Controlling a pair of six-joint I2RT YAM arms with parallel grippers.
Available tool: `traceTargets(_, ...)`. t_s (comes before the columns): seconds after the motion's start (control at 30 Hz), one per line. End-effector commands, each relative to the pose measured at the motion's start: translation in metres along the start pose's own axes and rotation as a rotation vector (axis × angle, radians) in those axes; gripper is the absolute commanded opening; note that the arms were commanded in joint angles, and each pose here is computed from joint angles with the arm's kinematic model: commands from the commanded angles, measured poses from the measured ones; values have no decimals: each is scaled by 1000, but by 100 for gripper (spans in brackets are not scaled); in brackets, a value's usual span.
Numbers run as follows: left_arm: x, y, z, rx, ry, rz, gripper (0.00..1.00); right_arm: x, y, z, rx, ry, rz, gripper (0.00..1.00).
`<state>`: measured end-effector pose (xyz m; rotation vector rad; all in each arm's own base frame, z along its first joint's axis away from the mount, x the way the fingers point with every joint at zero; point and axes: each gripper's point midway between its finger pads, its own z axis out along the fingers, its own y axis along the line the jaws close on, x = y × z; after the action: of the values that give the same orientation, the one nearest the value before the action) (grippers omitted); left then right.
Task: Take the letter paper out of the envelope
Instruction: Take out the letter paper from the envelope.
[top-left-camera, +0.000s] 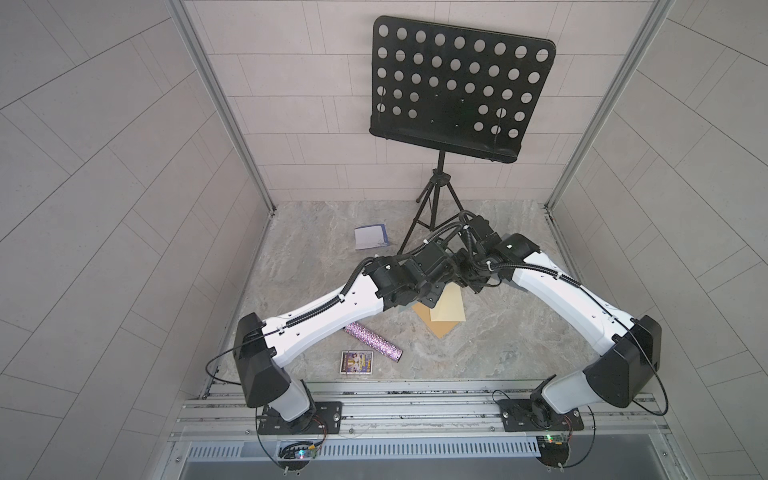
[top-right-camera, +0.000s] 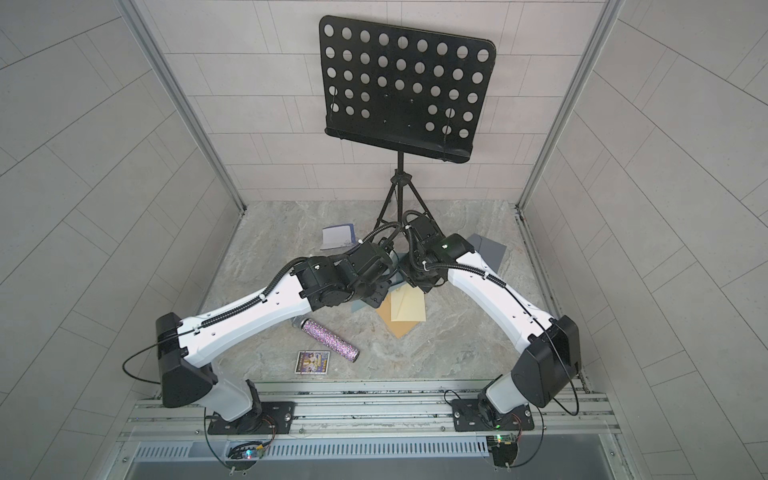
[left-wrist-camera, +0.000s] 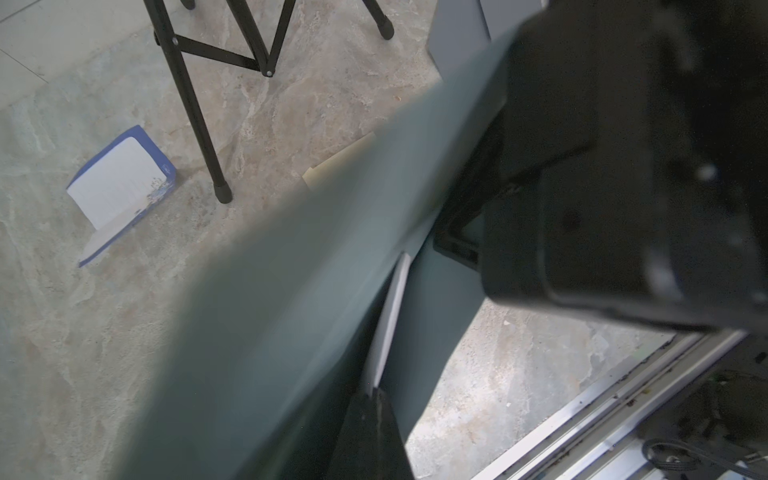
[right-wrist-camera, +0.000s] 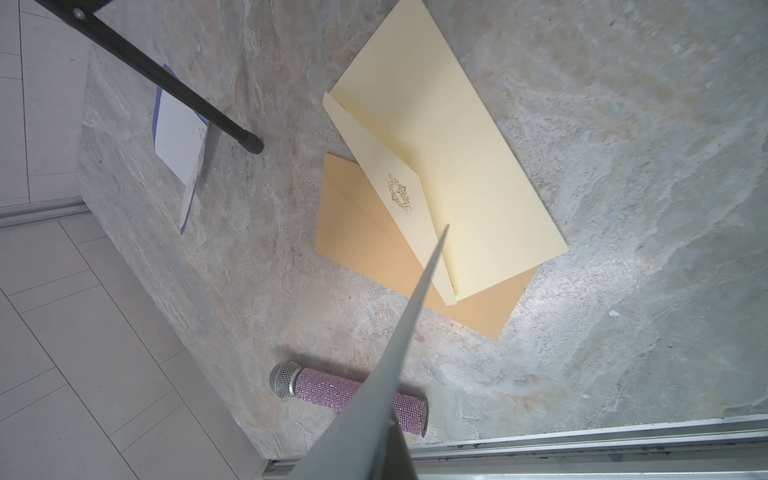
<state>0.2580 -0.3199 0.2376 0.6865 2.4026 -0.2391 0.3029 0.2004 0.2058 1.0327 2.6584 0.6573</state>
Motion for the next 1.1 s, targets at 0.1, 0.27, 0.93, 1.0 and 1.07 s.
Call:
traceTargets(0.1, -23, 5, -39, 40, -105, -61, 0, -1, -11, -4, 25, -25, 4, 0)
traceTargets(0.27, -38, 13, -59, 117, -153, -163, 0, -6, -17, 0, 57, -48, -4, 0)
traceTargets(0.93, -81, 72, -85, 454, -310, -711, 0, -73, -67, -16, 354, -248, -199, 0)
traceTargets(1.0, -81, 77, -78, 471, -307, -750, 0, -83, -83, -26, 445, -286, -254, 0)
traceTargets(1.07, -78, 78, -70, 477, -294, -767, 0, -91, -106, -33, 546, -304, -266, 0)
